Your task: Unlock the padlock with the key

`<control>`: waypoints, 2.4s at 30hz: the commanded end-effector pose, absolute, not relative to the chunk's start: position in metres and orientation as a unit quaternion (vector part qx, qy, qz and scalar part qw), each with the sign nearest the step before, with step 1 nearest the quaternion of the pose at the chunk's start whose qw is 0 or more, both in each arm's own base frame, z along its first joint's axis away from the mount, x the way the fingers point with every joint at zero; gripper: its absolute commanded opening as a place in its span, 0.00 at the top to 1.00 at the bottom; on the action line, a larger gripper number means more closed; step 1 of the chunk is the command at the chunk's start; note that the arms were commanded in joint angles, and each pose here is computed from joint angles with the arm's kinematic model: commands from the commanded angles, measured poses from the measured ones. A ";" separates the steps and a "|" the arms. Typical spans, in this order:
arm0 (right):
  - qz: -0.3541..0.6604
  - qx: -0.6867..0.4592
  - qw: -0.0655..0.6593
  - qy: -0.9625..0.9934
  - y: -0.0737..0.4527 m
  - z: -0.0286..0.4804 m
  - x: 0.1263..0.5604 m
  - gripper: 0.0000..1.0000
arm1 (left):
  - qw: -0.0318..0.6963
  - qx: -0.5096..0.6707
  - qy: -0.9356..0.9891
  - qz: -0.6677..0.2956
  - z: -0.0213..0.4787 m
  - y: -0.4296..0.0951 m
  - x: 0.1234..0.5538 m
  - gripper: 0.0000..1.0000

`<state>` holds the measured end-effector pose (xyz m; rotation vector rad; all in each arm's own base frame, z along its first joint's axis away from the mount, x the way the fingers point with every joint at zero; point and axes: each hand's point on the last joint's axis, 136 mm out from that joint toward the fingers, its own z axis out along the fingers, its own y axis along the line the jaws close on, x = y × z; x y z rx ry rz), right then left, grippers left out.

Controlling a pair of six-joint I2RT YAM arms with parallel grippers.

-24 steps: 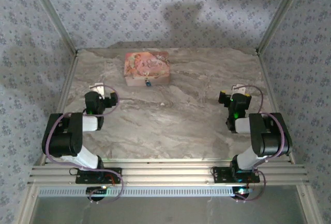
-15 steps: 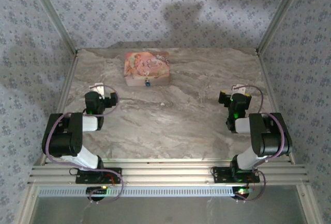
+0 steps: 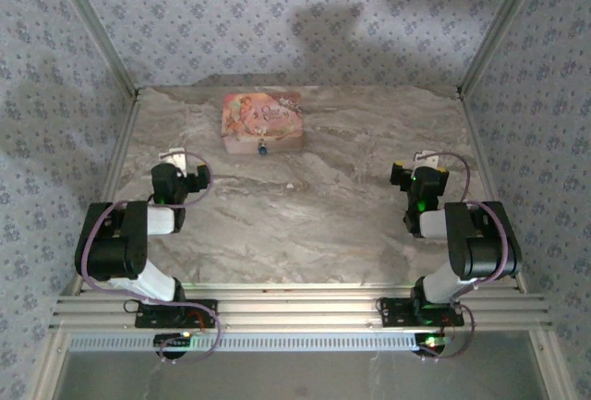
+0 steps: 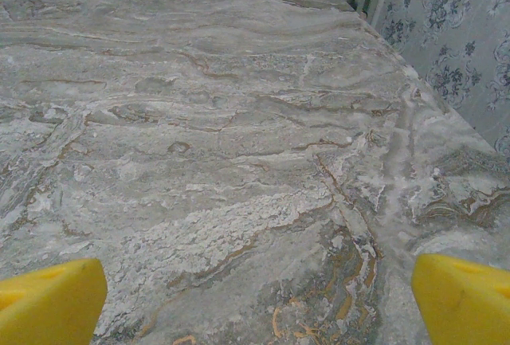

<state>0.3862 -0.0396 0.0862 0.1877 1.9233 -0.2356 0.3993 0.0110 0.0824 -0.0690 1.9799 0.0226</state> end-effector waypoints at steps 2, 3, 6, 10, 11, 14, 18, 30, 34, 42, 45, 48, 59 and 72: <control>-0.106 0.075 0.563 0.816 -0.042 0.088 0.383 0.00 | 0.555 -0.020 0.831 0.011 0.089 0.011 0.398 0.02; -0.105 0.075 0.563 0.816 -0.042 0.088 0.384 0.00 | 0.555 -0.020 0.831 0.011 0.089 0.011 0.398 0.02; -0.105 0.075 0.564 0.816 -0.042 0.089 0.384 0.00 | 0.556 -0.021 0.831 0.011 0.089 0.011 0.398 0.02; -0.105 0.075 0.564 0.816 -0.042 0.089 0.384 0.00 | 0.555 -0.021 0.832 0.011 0.089 0.011 0.398 0.02; -0.105 0.075 0.563 0.816 -0.042 0.088 0.384 0.00 | 0.555 -0.021 0.831 0.011 0.089 0.011 0.398 0.02; -0.105 0.075 0.563 0.816 -0.042 0.088 0.383 0.00 | 0.555 -0.021 0.831 0.011 0.089 0.011 0.398 0.02; -0.105 0.076 0.564 0.816 -0.042 0.089 0.384 0.00 | 0.555 -0.021 0.832 0.011 0.088 0.011 0.398 0.02; -0.082 0.060 0.568 0.817 -0.036 0.101 0.386 0.00 | 0.538 -0.030 0.842 0.015 0.103 0.014 0.405 0.02; -0.094 0.071 0.522 0.845 -0.035 0.126 0.391 0.00 | 0.477 -0.081 0.875 0.015 0.122 0.025 0.412 0.02; 0.074 0.144 0.453 0.877 0.041 0.166 0.433 0.16 | 0.472 -0.117 0.855 -0.182 0.183 -0.023 0.447 0.02; 0.104 0.099 0.435 0.889 0.106 0.187 0.467 0.17 | 0.429 -0.110 0.861 -0.249 0.187 -0.044 0.467 0.02; 0.134 0.059 0.394 0.907 0.173 0.182 0.497 0.16 | 0.382 -0.116 0.871 -0.285 0.179 -0.055 0.485 0.02; 0.291 0.051 0.286 0.912 0.302 0.121 0.564 0.31 | 0.289 -0.106 0.875 -0.373 0.137 -0.087 0.514 0.30; 0.314 0.020 0.219 0.924 0.343 0.080 0.500 0.45 | 0.235 -0.080 0.889 -0.385 0.113 -0.128 0.480 0.45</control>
